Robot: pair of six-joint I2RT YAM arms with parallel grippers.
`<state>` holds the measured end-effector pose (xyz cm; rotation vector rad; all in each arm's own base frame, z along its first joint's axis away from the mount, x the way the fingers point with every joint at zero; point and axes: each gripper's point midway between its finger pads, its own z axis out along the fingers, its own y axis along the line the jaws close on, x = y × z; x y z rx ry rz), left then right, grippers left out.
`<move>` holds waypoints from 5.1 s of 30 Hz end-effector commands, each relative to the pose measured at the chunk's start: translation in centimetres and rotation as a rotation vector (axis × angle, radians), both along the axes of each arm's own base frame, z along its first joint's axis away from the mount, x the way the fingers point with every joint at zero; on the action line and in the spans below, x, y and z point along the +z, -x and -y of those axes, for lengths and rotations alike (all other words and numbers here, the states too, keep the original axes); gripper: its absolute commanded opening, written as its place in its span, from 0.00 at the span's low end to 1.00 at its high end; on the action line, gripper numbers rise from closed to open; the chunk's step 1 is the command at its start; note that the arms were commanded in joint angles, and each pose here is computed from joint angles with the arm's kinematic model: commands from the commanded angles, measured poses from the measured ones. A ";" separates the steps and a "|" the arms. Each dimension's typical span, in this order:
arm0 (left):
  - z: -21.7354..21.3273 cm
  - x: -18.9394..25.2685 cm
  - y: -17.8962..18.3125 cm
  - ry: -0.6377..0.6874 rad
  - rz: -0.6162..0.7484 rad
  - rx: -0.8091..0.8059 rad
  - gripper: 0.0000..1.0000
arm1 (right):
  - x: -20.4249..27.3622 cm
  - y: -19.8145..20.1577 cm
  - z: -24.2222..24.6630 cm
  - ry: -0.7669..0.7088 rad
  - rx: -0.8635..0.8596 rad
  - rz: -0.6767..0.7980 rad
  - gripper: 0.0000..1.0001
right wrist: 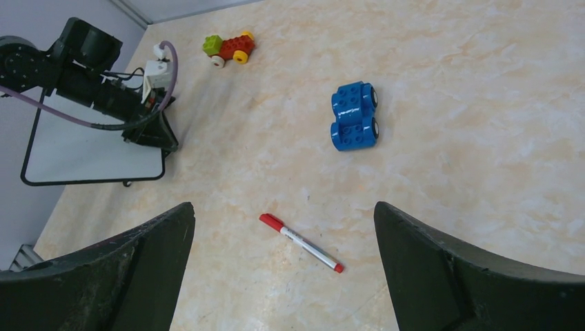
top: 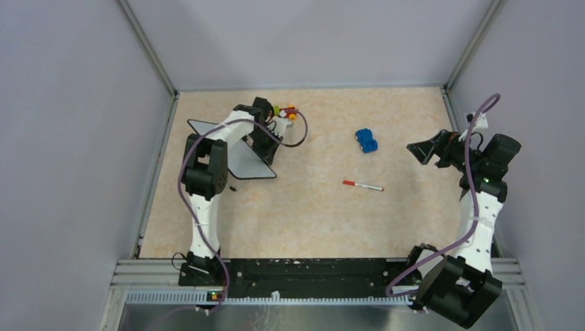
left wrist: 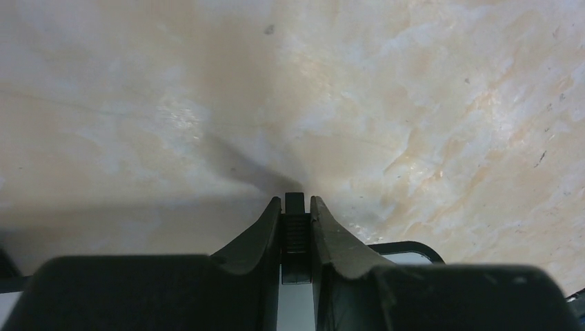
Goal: Write a sentence on the whiteboard
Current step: Move the whiteboard to the center of the board, then pick up the whiteboard marker from the center of the board.
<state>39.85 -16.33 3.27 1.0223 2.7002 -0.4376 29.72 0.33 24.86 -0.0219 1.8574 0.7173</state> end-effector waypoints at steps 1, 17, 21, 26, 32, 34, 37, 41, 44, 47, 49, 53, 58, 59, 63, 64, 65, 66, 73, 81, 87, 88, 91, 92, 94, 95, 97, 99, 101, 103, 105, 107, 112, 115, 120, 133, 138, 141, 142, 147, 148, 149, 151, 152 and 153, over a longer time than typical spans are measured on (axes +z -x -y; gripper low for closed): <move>1.1 1.9 2.0 -0.020 0.047 -0.066 0.05 | 1.0 0.1 -0.3 0.044 0.017 0.055 0.98; 8.3 0.4 10.9 -0.164 0.156 -0.455 0.00 | 1.0 0.1 -0.2 0.050 0.011 0.057 0.98; 10.0 0.7 13.3 -0.178 0.186 -0.553 0.00 | 1.0 0.0 -0.2 0.050 0.010 0.057 0.98; 11.4 0.3 16.6 -0.231 0.253 -0.718 0.00 | 0.9 0.0 -0.2 0.051 0.009 0.056 0.98; 12.5 0.1 19.0 -0.301 0.318 -0.869 0.00 | 0.9 0.0 -0.1 0.052 0.005 0.055 0.98; 12.8 -0.1 20.1 -0.316 0.334 -0.929 0.00 | 0.9 0.0 -0.1 0.052 0.004 0.053 0.98; 13.2 -0.4 21.5 -0.341 0.368 -1.026 0.00 | 0.8 0.0 -0.1 0.055 0.003 0.053 0.98; 13.1 -0.6 23.4 -0.376 0.398 -1.150 0.00 | 0.8 0.0 0.0 0.056 0.002 0.053 0.98; 13.1 -0.6 24.4 -0.384 0.407 -1.224 0.00 | 0.9 0.0 -0.1 0.057 0.002 0.054 0.98; 13.3 -0.3 25.2 -0.383 0.416 -1.284 0.00 | 0.8 0.0 0.0 0.058 -0.001 0.053 0.98; 13.6 -0.2 25.7 -0.385 0.428 -1.318 0.00 | 0.8 0.0 0.0 0.058 -0.002 0.053 0.98; 13.8 -0.2 27.0 -0.389 0.421 -1.383 0.00 | 0.8 0.0 0.0 0.059 -0.002 0.053 0.98; 12.4 -0.5 27.4 -0.453 0.380 -1.428 0.00 | 0.8 0.0 0.0 0.061 0.000 0.054 0.98; 12.3 -0.3 27.3 -0.465 0.380 -1.430 0.01 | 0.8 0.1 -0.1 0.060 0.002 0.055 0.98; 12.6 0.4 26.9 -0.486 0.383 -1.424 0.05 | 0.9 0.1 -0.1 0.060 0.004 0.057 0.98; 12.7 0.6 26.7 -0.493 0.386 -1.421 0.07 | 0.9 0.1 -0.1 0.060 0.005 0.058 0.98; 12.9 0.8 26.6 -0.498 0.392 -1.419 0.09 | 0.8 0.1 -0.1 0.059 0.004 0.057 0.98; 13.1 1.1 26.4 -0.500 0.399 -1.418 0.11 | 0.8 0.1 -0.1 0.060 0.004 0.058 0.98; 14.5 2.4 25.2 -0.481 0.447 -1.393 0.23 | 0.9 0.2 -0.2 0.061 0.007 0.060 0.98; 14.8 1.7 25.4 -0.481 0.428 -1.408 0.27 | 0.9 0.2 -0.2 0.060 0.007 0.061 0.98; 14.9 0.5 25.7 -0.474 0.401 -1.413 0.29 | 0.9 0.2 -0.2 0.063 0.006 0.061 0.98; 14.9 0.4 25.6 -0.478 0.401 -1.413 0.32 | 0.8 0.2 -0.2 0.063 0.006 0.061 0.98; 15.0 0.4 25.7 -0.472 0.398 -1.415 0.46 | 0.8 0.2 -0.2 0.063 0.007 0.060 0.98; 15.1 0.4 25.8 -0.465 0.399 -1.412 0.50 | 0.8 0.2 -0.2 0.062 0.008 0.061 0.98; 15.2 0.6 25.9 -0.458 0.398 -1.408 0.54 | 0.8 0.2 -0.2 0.063 0.009 0.061 0.98; 15.3 0.7 25.9 -0.453 0.398 -1.405 0.56 | 0.9 0.2 -0.2 0.062 0.009 0.062 0.98; 15.5 1.1 26.1 -0.434 0.401 -1.391 0.63 | 0.9 0.2 -0.3 0.064 0.013 0.067 0.98; 16.1 2.0 26.6 -0.382 0.404 -1.374 0.72 | 1.0 0.3 -0.4 0.067 0.019 0.079 0.98; 16.7 3.0 27.2 -0.318 0.412 -1.355 0.93 | 1.2 0.4 -0.5 0.065 0.016 0.091 0.98; 17.1 3.9 27.8 -0.256 0.420 -1.344 0.99 | 1.7 0.4 -0.6 0.060 0.007 0.118 0.98; 17.6 4.8 28.4 -0.190 0.429 -1.327 0.99 | 2.2 0.5 -0.6 0.049 -0.018 0.145 0.98; 18.3 5.9 29.1 -0.110 0.436 -1.298 0.99 | 2.8 0.6 -0.6 0.064 -0.027 0.186 0.98; 19.6 9.8 28.5 0.069 0.437 -1.159 0.99 | 3.5 0.8 -1.3 0.088 0.062 0.180 0.98; 19.9 12.3 26.6 0.181 0.405 -1.022 0.99 | 2.8 0.5 -1.3 0.068 0.117 0.110 0.96; 19.1 17.9 21.1 0.345 0.445 -0.732 0.99 | 0.6 0.1 -1.1 0.181 0.177 0.050 0.95; 9.4 30.4 10.4 0.613 0.572 -0.109 0.99 | -11.2 1.5 -5.2 0.694 0.503 -0.143 0.73; 6.7 31.6 10.1 0.665 0.573 -0.029 0.99 | -14.8 1.3 -6.7 0.836 0.573 -0.172 0.67; 5.8 31.9 10.2 0.684 0.576 -0.007 0.99 | -16.2 0.7 -7.2 0.869 0.598 -0.180 0.65; 5.5 31.9 10.2 0.688 0.576 0.001 0.99 | -16.7 0.5 -7.3 0.875 0.607 -0.188 0.64; 5.3 31.4 10.6 0.698 0.564 -0.002 0.99 | -19.0 -0.1 -8.0 0.910 0.652 -0.224 0.57; 5.2 31.3 10.5 0.695 0.564 0.002 0.99 | -19.4 -0.2 -8.1 0.921 0.657 -0.225 0.57; 5.2 31.4 10.5 0.697 0.565 0.003 0.99 | -19.8 -0.3 -8.1 0.933 0.656 -0.227 0.56; 5.2 31.4 10.5 0.702 0.560 0.002 0.99 | -20.4 -0.5 -8.1 0.958 0.658 -0.223 0.55; 5.2 31.3 10.5 0.704 0.556 0.001 0.99 | -20.7 -0.6 -8.1 0.968 0.660 -0.223 0.54; 5.2 31.3 10.5 0.706 0.557 0.003 0.99 | -20.9 -0.6 -8.2 0.973 0.665 -0.220 0.53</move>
